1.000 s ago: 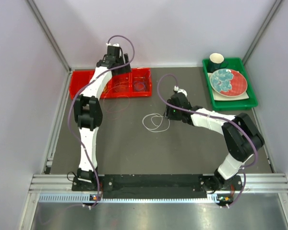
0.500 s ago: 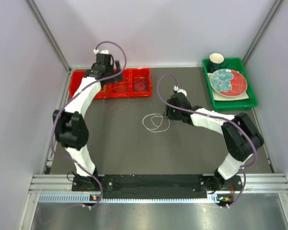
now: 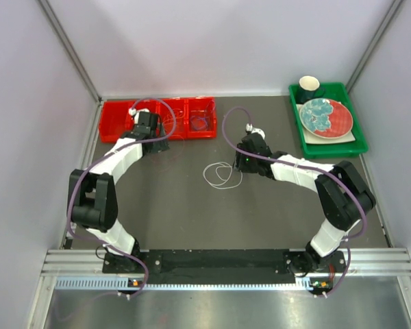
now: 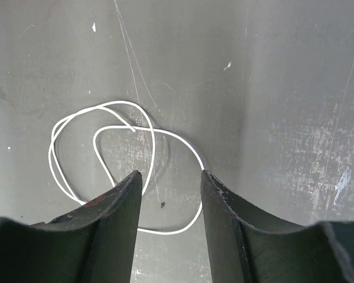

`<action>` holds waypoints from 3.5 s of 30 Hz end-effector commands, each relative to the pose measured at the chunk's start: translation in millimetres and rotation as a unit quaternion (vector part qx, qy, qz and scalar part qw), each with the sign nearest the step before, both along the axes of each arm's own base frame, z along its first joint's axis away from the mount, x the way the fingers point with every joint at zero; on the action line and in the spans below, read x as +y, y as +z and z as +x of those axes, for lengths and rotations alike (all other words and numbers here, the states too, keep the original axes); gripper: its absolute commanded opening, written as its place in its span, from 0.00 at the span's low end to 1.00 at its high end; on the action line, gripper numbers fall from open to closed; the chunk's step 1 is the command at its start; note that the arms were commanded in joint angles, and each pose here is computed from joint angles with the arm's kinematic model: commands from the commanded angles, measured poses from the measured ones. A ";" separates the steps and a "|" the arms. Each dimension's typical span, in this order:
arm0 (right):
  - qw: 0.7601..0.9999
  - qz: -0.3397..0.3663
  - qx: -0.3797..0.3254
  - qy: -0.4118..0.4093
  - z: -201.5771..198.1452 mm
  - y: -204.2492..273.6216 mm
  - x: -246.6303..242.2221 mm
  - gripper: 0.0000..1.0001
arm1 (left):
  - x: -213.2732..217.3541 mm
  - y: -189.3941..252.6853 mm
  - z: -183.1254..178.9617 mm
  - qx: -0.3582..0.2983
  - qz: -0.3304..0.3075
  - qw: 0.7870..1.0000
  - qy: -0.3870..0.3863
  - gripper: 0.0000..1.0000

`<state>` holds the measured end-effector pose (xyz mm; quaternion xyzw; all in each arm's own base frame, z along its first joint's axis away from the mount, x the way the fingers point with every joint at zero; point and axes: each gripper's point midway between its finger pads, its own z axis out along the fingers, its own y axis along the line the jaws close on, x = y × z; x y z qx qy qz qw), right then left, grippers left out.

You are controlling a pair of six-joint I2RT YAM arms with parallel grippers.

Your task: Untangle the cables

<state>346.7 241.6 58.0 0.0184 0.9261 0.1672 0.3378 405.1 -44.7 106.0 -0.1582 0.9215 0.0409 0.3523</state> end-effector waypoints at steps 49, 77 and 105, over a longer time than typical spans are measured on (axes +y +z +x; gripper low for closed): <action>1.000 -0.006 -0.021 0.010 14.8 15.3 15.3 0.44 | -24.2 -26.3 95.3 -0.049 0.003 0.997 -0.059 0.00; 1.000 -0.005 -0.022 0.012 13.7 16.7 15.7 0.44 | 15.5 -46.4 29.2 0.027 0.015 0.999 0.034 0.89; 1.000 -0.006 -0.023 0.013 15.0 16.7 16.4 0.44 | -7.9 -46.9 42.7 0.033 -0.034 0.999 0.007 0.00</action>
